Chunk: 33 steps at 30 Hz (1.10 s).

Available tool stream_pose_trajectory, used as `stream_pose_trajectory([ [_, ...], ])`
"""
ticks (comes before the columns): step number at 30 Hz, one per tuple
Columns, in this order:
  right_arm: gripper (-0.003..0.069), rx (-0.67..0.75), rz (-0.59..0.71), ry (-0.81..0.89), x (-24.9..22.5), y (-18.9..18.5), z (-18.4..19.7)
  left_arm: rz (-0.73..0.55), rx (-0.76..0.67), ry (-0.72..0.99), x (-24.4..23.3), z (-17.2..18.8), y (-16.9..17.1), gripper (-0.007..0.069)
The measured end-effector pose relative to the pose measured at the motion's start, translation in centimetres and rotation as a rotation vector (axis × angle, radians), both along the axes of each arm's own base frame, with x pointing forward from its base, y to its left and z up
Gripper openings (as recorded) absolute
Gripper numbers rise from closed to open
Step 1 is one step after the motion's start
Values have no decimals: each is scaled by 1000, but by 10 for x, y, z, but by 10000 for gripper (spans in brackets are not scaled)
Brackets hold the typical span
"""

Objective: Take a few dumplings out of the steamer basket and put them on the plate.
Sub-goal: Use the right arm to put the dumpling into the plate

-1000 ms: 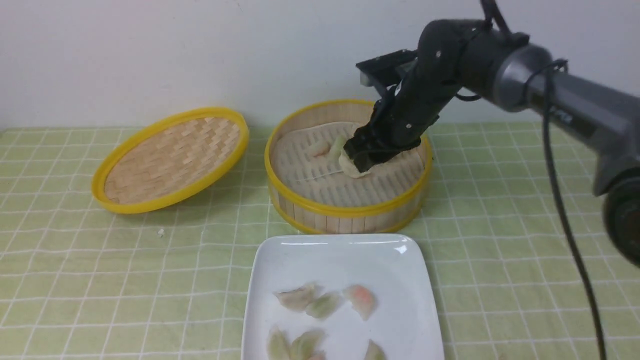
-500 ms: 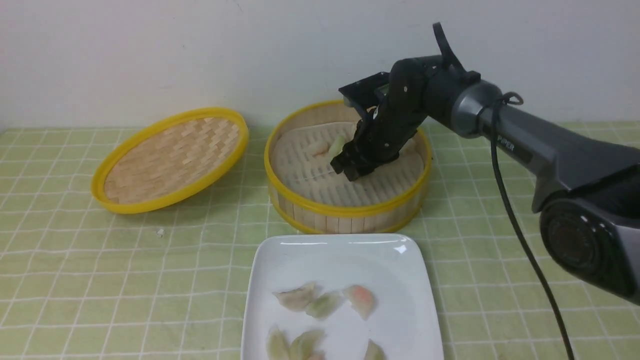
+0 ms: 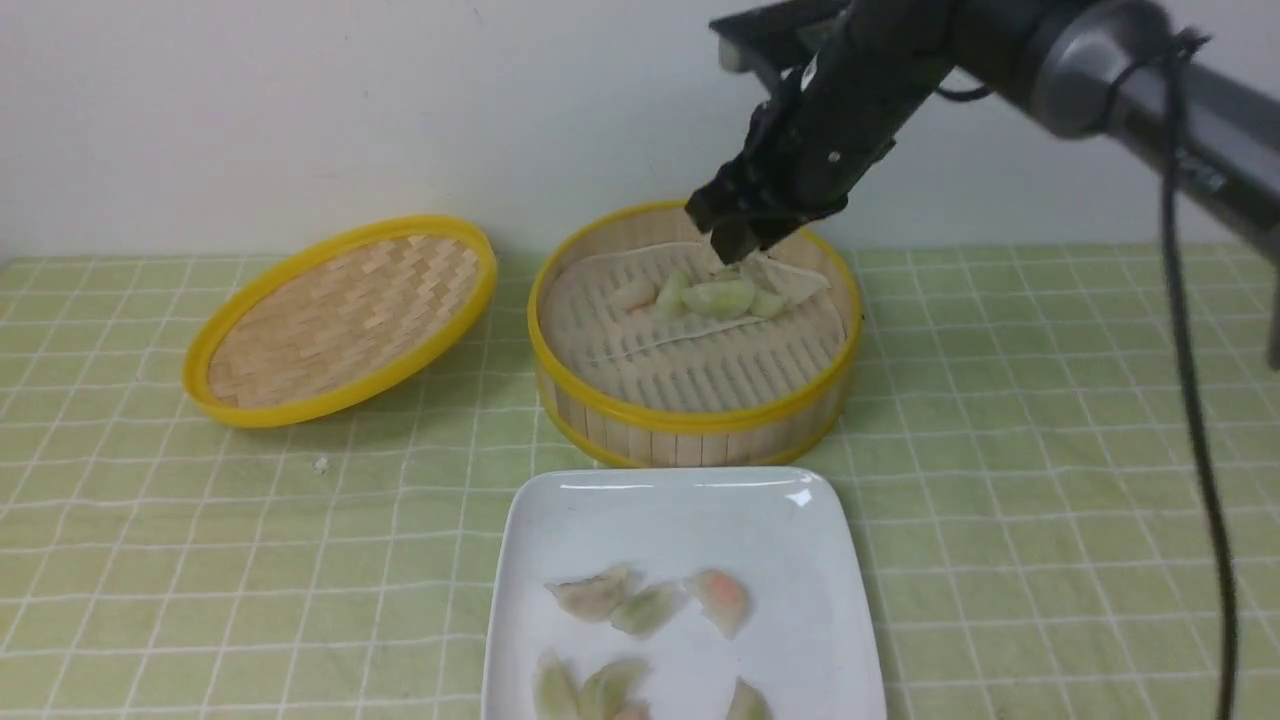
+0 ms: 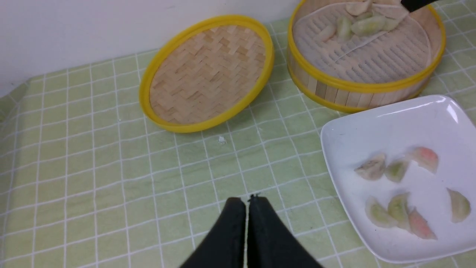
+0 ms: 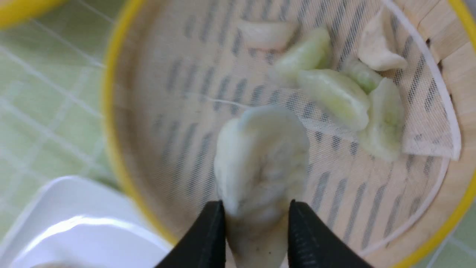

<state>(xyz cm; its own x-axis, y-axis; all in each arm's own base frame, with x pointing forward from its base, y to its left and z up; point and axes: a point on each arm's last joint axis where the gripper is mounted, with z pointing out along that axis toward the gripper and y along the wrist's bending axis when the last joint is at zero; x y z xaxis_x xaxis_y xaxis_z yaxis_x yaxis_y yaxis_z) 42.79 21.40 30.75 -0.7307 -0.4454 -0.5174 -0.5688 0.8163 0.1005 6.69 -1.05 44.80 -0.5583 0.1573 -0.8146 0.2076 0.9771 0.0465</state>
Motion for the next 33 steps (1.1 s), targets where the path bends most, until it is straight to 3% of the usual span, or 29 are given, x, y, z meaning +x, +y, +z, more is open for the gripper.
stream_pose_trajectory([
  [3,196,37,39,37,-55,-13,31,-3,-3,1,0,0,0,-6],
  [6,196,19,82,90,-96,-19,31,-7,-9,4,0,0,-1,-6],
  [9,196,-21,122,176,-141,-25,10,-14,-17,7,-1,0,-2,-6],
  [14,196,-67,103,273,-173,-27,-49,-19,-24,10,-1,0,-3,-6],
  [20,207,-95,72,306,-175,-22,-97,-32,-39,16,-1,-1,-4,-6],
  [23,260,-95,61,303,-170,-20,-105,-33,-41,17,-1,-1,-5,-6],
  [24,312,-92,58,299,-167,-18,-107,-33,-41,17,-1,-1,-5,-6],
  [29,460,-86,52,251,-156,-13,-93,-34,-42,17,-1,-1,-5,-6],
  [33,488,-78,-1,100,-124,-16,-54,-34,-42,17,-1,-1,-5,-6],
])
